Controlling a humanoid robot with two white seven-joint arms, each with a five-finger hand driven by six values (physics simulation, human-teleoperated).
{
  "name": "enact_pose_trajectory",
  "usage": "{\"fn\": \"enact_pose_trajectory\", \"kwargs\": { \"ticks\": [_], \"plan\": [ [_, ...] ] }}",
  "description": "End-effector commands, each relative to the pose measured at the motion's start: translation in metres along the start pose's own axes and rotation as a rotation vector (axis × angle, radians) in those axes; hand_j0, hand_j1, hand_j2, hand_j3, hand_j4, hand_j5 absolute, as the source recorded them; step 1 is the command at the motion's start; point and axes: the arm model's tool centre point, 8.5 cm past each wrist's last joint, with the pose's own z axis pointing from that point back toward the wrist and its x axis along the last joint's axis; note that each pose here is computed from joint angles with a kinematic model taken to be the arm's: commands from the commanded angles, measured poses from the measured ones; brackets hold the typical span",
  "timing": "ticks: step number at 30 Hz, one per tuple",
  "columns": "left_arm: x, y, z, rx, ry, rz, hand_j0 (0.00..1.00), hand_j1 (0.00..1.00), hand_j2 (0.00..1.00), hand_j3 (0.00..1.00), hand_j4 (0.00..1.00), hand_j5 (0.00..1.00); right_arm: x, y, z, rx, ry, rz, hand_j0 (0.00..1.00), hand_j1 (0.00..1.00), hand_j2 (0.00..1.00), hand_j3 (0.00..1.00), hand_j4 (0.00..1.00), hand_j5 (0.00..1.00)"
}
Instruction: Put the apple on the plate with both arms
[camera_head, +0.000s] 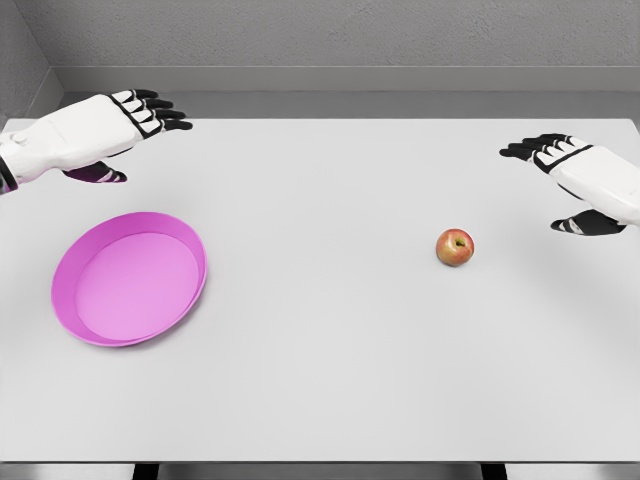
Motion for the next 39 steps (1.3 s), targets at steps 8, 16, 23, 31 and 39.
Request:
{"fn": "enact_pose_trajectory", "kwargs": {
  "ticks": [8,16,23,31,39],
  "plan": [
    [0.000,0.000,0.000,0.003,0.001,0.003,1.00,1.00,1.00,1.00,1.00,1.00,0.008,0.035,-0.019,0.125,0.051,-0.071,1.00,1.00,1.00,1.00,1.00,1.00],
    [0.000,0.000,0.000,-0.002,0.001,-0.005,1.00,1.00,1.00,1.00,1.00,1.00,0.030,0.059,-0.054,0.199,0.023,-0.091,1.00,1.00,1.00,1.00,1.00,1.00],
    [0.000,0.000,0.000,-0.002,0.001,-0.005,1.00,1.00,1.00,1.00,1.00,1.00,0.039,0.074,-0.066,0.239,0.038,-0.108,1.00,1.00,1.00,1.00,1.00,1.00],
    [0.000,0.000,0.000,-0.002,0.001,-0.005,1.00,1.00,1.00,1.00,1.00,1.00,0.037,0.087,-0.070,0.283,0.047,-0.113,1.00,1.00,1.00,1.00,1.00,1.00],
    [0.000,-0.001,0.000,-0.003,0.002,-0.004,1.00,1.00,1.00,1.00,1.00,1.00,0.041,0.088,-0.084,0.416,0.037,-0.104,1.00,1.00,1.00,1.00,1.00,1.00]
  ]
}}
